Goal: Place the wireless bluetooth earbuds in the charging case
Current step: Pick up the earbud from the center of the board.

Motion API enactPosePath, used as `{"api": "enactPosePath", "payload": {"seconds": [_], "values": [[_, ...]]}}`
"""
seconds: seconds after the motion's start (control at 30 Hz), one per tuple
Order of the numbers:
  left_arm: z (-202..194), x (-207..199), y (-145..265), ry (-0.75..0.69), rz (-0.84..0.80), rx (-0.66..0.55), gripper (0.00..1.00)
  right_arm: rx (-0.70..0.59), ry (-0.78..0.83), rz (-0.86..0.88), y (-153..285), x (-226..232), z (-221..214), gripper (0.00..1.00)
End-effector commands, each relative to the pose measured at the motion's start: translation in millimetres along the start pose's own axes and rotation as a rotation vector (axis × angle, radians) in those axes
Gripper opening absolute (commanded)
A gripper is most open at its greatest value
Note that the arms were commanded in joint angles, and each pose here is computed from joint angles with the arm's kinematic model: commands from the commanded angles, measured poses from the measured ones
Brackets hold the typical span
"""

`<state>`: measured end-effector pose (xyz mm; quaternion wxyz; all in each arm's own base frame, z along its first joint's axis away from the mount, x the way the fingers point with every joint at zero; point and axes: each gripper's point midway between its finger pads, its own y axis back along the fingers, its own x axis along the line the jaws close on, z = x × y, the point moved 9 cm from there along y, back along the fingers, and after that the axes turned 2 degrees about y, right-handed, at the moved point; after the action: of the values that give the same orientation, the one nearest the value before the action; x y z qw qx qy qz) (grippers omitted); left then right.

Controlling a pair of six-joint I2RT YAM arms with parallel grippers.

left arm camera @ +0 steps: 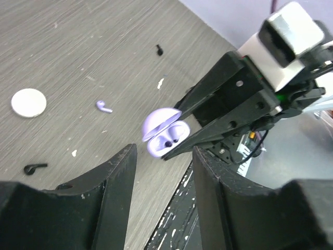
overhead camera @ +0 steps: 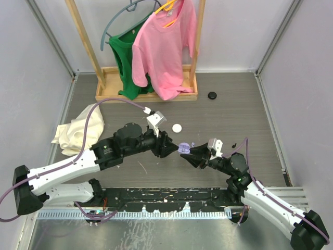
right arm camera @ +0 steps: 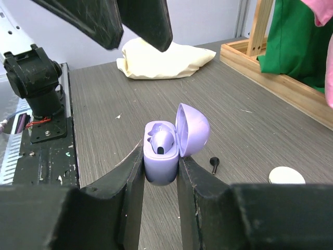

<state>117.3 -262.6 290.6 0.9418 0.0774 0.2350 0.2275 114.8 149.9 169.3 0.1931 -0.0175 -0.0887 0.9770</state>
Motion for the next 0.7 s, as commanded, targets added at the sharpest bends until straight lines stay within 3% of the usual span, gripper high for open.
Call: {"api": "enactPosePath", "payload": {"seconds": [0.0, 0.43, 0.67], "values": [[-8, 17, 4, -0.017, 0.076, -0.028, 0.49, -0.055, 0.021, -0.021, -5, -3, 16, 0.01], [-29, 49, -9, 0.083, 0.102, -0.051, 0.53, -0.037, 0.009, -0.069, -6, -7, 15, 0.01], [-37, 54, -16, 0.1, 0.041, -0.074, 0.53, -0.041, 0.006, -0.079, -5, -8, 14, 0.01]]}}
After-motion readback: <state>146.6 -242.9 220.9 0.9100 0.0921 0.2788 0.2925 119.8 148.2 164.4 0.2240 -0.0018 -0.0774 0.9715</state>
